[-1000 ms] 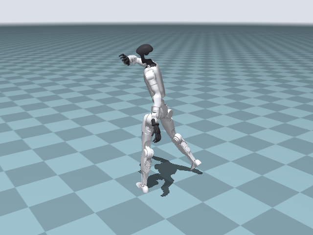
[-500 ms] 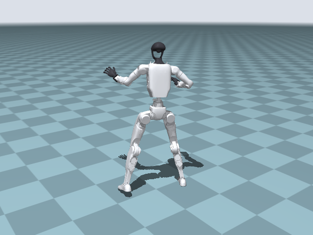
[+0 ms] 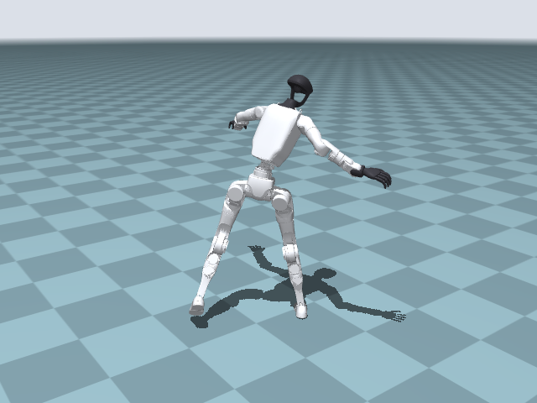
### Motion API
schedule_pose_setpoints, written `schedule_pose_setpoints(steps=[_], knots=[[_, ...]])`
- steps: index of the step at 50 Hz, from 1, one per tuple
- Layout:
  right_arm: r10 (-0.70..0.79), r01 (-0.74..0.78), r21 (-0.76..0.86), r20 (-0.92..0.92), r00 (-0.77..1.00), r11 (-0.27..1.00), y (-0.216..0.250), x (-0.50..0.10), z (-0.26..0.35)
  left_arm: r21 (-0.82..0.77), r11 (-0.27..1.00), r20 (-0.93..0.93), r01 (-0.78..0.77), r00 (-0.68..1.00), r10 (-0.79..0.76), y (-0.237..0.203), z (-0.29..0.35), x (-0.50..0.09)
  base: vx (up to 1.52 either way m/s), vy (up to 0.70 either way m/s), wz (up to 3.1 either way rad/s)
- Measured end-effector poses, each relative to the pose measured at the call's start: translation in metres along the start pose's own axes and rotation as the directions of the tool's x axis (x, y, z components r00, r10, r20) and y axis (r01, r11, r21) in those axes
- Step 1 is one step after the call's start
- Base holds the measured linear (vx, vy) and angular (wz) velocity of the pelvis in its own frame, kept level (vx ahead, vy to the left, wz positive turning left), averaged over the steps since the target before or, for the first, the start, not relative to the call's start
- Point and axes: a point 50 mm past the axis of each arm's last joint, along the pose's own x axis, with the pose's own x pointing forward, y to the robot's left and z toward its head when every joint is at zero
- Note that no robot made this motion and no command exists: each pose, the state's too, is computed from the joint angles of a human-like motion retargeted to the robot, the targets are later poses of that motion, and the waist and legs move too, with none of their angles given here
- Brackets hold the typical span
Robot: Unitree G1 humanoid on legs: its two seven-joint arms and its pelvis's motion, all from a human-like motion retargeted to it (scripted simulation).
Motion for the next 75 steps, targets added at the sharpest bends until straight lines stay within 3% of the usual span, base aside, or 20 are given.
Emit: schedule_pose_setpoints(steps=[7,10,13,18,22,25,27,29,32,37,42,46,50,58,62,68,72,75], knots=[[-0.31,0.264,-0.263,-0.151,0.939,0.928,-0.092,0.029,-0.018,-0.016,0.982,0.226,-0.188,0.956,0.186,0.048,0.029,-0.003,-0.14,0.13,0.33],[-0.418,0.308,-0.382,-0.251,0.873,0.872,-0.115,0.025,-0.04,-0.157,0.945,0.376,-0.286,0.868,0.324,0.068,0.066,-0.015,-0.18,0.18,0.93],[-0.444,0.263,-0.453,-0.359,0.821,0.852,-0.113,0.011,-0.071,-0.348,0.893,0.53,-0.285,0.726,0.439,0.078,0.109,-0.043,-0.18,0.25,1.39],[-0.33,0.045,-0.488,-0.516,0.791,0.872,-0.049,-0.036,-0.132,-0.567,0.821,0.683,-0.067,0.519,0.514,0.066,0.161,-0.106,-0.13,0.3,1.89],[-0.14,-0.181,-0.449,-0.594,0.792,0.875,0.043,-0.089,-0.152,-0.578,0.797,0.735,0.175,0.536,0.415,0.023,0.181,-0.135,-0.03,0.34,2.29],[-0.006,-0.229,-0.324,-0.589,0.808,0.918,0.114,-0.104,-0.116,-0.507,0.807,0.767,0.303,0.587,0.261,-0.015,0.181,-0.143,0.05,0.35,2.32],[0.04,-0.176,-0.226,-0.501,0.864,0.958,0.148,-0.087,-0.059,-0.458,0.819,0.758,0.346,0.633,0.157,-0.037,0.169,-0.142,0.09,0.32,2.16],[0.054,-0.1,-0.112,-0.354,0.934,0.989,0.164,-0.057,0.022,-0.42,0.833,0.714,0.36,0.698,0.059,-0.054,0.147,-0.135,0.11,0.28,2.01],[0.019,-0.012,0.102,-0.064,0.998,0.995,0.14,-0.016,0.167,-0.345,0.875,0.59,0.34,0.803,-0.08,-0.069,0.098,-0.117,0.13,0.21,1.75],[-0.224,-0.008,0.478,0.427,0.876,0.878,0.007,-0.035,0.39,-0.156,0.96,0.26,0.231,0.948,-0.186,-0.059,-0.007,-0.089,0.15,0.08,1.29],[-0.575,-0.133,0.725,0.631,0.521,0.676,-0.127,-0.147,0.498,-0.199,0.977,-0.059,0.075,0.994,-0.089,-0.024,-0.087,-0.086,0.2,-0.15,0.92],[-0.756,-0.236,0.783,0.62,0.211,0.576,-0.181,-0.238,0.516,-0.301,0.953,-0.2,-0.045,0.98,-0.017,-0.005,-0.12,-0.095,0.17,-0.09,0.64],[-0.841,-0.216,0.814,0.535,-0.082,0.539,-0.202,-0.306,0.51,-0.31,0.947,-0.249,-0.087,0.968,0.008,0.006,-0.136,-0.101,0.11,-0.04,0.46],[-0.778,-0.041,0.883,0.388,-0.494,0.467,-0.188,-0.367,0.486,-0.256,0.961,-0.405,-0.107,0.914,-0.006,-0.006,-0.169,-0.121,0.0,0.0,0.06],[-0.699,-0.027,0.873,0.372,-0.611,0.488,-0.161,-0.375,0.471,-0.313,0.929,-0.596,-0.195,0.802,-0.032,-0.03,-0.194,-0.142,-0.1,0.04,-0.42],[-0.566,-0.067,0.786,0.38,-0.731,0.614,-0.117,-0.373,0.439,-0.354,0.87,-0.86,-0.343,0.485,-0.159,-0.086,-0.22,-0.196,-0.13,0.08,-0.78],[-0.525,-0.068,0.729,0.421,-0.74,0.681,-0.096,-0.356,0.419,-0.407,0.861,-0.882,-0.304,0.375,-0.285,-0.134,-0.202,-0.223,-0.16,-0.08,-1.1],[-0.51,-0.072,0.677,0.477,-0.715,0.733,-0.083,-0.337,0.403,-0.502,0.846,-0.803,-0.18,0.46,-0.379,-0.176,-0.157,-0.225,-0.18,-0.15,-1.47]])
